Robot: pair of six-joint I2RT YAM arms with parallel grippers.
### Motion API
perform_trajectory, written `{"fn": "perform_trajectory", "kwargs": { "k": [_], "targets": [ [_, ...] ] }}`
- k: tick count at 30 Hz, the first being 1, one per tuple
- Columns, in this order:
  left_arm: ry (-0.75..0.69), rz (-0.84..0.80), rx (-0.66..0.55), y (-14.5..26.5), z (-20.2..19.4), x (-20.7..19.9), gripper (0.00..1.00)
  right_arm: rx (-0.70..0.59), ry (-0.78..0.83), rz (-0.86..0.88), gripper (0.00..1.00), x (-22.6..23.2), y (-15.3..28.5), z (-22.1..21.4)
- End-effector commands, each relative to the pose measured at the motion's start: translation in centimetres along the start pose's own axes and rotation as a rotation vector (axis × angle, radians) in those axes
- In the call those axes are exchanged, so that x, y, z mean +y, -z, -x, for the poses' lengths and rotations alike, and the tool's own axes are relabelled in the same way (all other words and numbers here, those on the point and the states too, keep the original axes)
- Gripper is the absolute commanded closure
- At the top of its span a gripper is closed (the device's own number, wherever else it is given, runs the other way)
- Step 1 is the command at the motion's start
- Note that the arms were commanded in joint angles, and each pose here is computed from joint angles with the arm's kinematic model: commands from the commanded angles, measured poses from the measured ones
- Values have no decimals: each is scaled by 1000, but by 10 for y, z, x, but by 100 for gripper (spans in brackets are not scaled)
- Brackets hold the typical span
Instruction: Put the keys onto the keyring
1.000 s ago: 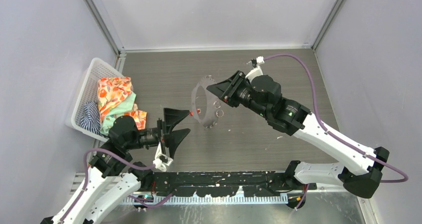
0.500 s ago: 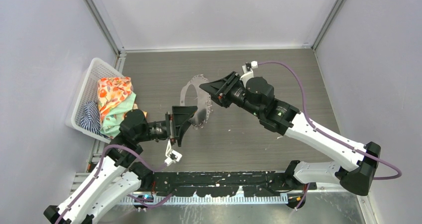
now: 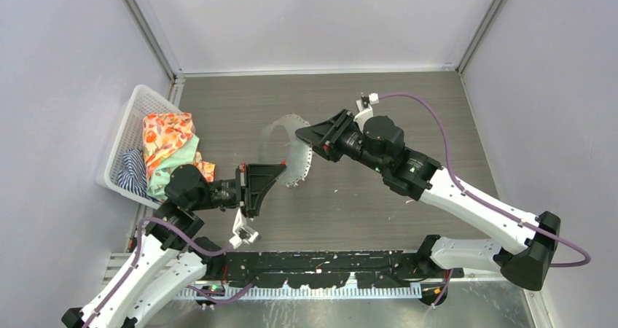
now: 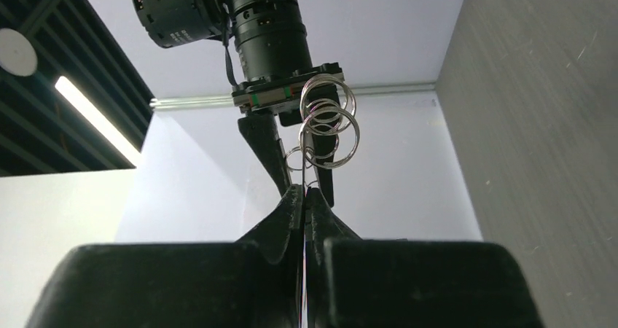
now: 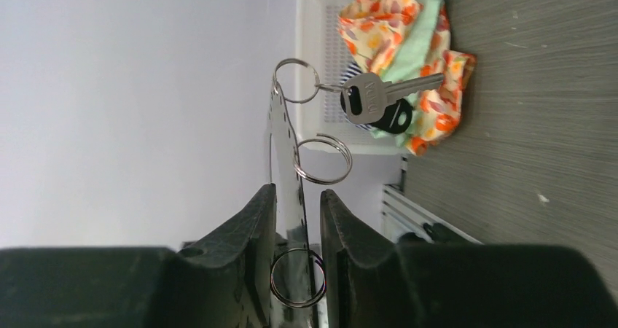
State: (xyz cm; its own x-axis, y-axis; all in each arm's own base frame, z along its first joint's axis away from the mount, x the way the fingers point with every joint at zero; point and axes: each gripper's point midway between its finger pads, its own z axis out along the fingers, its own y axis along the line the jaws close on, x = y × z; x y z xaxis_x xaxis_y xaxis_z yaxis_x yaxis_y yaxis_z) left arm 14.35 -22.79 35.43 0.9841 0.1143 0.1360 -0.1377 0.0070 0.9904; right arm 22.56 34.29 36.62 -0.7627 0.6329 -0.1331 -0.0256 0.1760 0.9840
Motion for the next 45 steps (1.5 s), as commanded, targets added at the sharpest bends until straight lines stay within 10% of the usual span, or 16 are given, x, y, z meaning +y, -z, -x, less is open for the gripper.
{"fn": "perform_trajectory", "kwargs": {
  "k": [1, 9, 16, 38, 42, 45],
  "targets": [
    [116, 40, -58, 8, 19, 33, 100, 65, 147, 33, 75, 21, 26, -5],
    [737, -97, 5, 21, 29, 28, 100, 163, 693, -93, 31, 11, 68, 7],
    [1221, -106, 18, 15, 38, 39, 100, 351, 1138, 176, 0, 38, 109, -16],
    [1550, -45, -83, 5, 48, 81, 100, 624, 1184, 592, 1, 57, 102, -104],
    [1606, -40, -118, 4, 53, 91, 100, 617, 1224, 554, 18, 45, 96, -109],
    [1625, -46, -139, 4, 56, 97, 100, 592, 1248, 555, 61, 48, 94, -108]
  ]
}}
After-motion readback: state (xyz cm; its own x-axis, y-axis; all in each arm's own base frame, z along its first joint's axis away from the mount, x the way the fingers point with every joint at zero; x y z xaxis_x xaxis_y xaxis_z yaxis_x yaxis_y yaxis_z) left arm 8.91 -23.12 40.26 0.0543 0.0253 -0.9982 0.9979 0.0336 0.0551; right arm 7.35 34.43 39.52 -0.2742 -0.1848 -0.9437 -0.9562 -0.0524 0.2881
